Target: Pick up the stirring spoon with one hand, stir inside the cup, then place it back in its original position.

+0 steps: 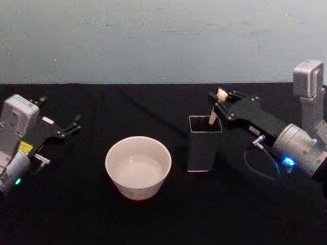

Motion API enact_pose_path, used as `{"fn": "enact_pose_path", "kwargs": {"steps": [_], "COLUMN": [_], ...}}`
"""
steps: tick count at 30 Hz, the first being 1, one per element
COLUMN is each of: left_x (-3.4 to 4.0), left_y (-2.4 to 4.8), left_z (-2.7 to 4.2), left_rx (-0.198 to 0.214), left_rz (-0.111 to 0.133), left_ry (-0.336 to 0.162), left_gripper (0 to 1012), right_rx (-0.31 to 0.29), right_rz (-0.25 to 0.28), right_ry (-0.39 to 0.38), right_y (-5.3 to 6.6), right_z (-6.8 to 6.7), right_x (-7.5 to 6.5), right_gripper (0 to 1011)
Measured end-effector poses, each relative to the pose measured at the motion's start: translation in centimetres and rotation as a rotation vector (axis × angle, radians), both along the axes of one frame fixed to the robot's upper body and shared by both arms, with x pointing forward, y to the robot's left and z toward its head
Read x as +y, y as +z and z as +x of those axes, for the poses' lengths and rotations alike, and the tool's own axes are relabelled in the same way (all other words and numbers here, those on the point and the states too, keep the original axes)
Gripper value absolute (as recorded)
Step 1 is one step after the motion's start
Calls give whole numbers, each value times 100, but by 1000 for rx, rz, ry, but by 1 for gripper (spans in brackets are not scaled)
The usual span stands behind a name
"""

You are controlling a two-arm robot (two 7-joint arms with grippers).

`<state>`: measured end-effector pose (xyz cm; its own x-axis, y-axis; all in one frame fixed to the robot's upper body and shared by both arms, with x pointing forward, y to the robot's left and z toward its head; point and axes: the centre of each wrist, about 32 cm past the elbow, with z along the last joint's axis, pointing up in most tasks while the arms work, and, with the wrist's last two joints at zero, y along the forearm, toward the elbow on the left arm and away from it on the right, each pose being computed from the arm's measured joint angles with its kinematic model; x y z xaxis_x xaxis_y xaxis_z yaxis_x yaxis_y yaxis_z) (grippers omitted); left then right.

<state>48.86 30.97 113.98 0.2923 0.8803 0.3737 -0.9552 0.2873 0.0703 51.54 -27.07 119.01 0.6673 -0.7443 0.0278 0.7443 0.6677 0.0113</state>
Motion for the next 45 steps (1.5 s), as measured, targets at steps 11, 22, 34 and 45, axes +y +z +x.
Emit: {"fn": "enact_pose_path", "kwargs": {"steps": [11,22,34,45], "left_x": [0,0,0,0], "left_y": [0,0,0,0], "left_z": [0,0,0,0], "left_rx": [0,0,0,0], "left_rz": [0,0,0,0], "left_ry": [0,0,0,0], "left_gripper": [1001,1001,1001,1001], "right_rx": [-111,-193,-236,-268], "right_rz": [73,151,161,55], "right_ry": [20,69,256,384], "right_y": [225,308,126,-230], "right_z": [-35,-2,123,237], "right_x": [-58,44,398,602], "right_gripper": [215,215,215,215]}}
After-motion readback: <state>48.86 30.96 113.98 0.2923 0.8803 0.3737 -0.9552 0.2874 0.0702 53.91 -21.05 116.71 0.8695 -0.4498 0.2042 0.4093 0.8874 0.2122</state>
